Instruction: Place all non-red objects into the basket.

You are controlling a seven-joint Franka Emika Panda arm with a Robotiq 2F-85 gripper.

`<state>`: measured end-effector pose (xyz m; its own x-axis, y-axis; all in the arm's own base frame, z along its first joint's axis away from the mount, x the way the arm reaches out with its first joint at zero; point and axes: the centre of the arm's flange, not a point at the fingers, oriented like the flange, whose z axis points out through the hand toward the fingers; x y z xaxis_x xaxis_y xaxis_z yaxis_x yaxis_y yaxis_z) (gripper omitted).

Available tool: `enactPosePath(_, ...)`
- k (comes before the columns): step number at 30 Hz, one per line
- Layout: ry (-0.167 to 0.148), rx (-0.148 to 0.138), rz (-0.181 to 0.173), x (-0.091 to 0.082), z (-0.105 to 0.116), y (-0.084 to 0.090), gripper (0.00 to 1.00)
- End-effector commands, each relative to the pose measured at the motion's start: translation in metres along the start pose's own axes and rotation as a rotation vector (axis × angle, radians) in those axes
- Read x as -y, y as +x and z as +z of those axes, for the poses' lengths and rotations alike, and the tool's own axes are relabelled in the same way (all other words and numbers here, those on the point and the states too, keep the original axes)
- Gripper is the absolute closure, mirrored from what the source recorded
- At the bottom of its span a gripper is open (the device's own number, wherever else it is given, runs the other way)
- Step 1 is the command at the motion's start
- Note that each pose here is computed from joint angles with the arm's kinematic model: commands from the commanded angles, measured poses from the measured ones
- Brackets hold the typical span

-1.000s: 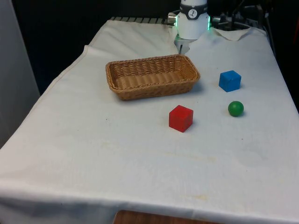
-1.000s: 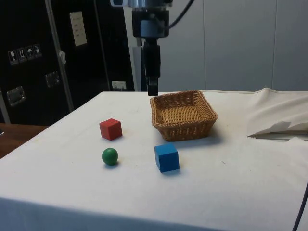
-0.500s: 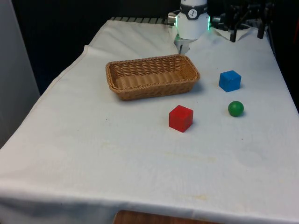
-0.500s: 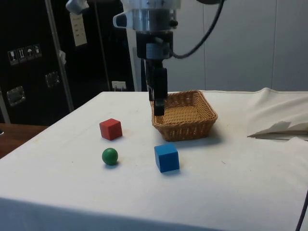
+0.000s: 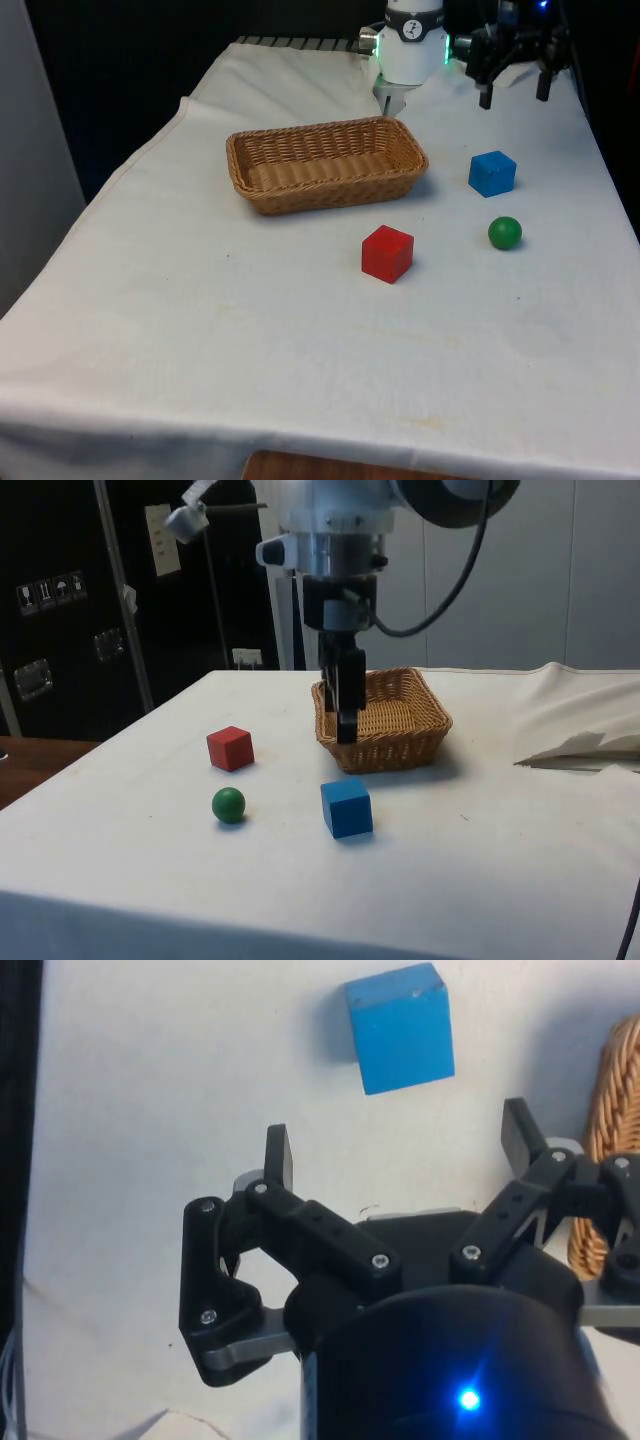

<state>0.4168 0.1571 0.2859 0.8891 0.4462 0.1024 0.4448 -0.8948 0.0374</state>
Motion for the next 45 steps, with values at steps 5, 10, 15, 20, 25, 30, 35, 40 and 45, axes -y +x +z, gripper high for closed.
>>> enactPosePath(5,0.008,-0.017,0.002,-0.001,0.011,-0.006,0.00)
enactPosePath(10,0.009,-0.026,0.000,-0.002,0.021,-0.008,0.00)
enactPosePath(15,0.008,-0.031,-0.004,-0.001,0.031,-0.008,0.00)
enactPosePath(20,0.009,-0.033,-0.012,0.000,0.039,-0.009,0.00)
enactPosePath(25,0.012,-0.035,-0.029,0.002,0.048,-0.009,0.00)
enactPosePath(30,0.019,-0.029,-0.045,0.003,0.055,-0.010,0.00)
enactPosePath(35,0.017,-0.033,-0.045,0.002,0.056,-0.009,0.00)
enactPosePath(40,0.018,-0.030,-0.046,0.000,0.058,-0.010,0.00)
enactPosePath(45,0.018,-0.022,-0.044,-0.005,0.065,-0.010,0.00)
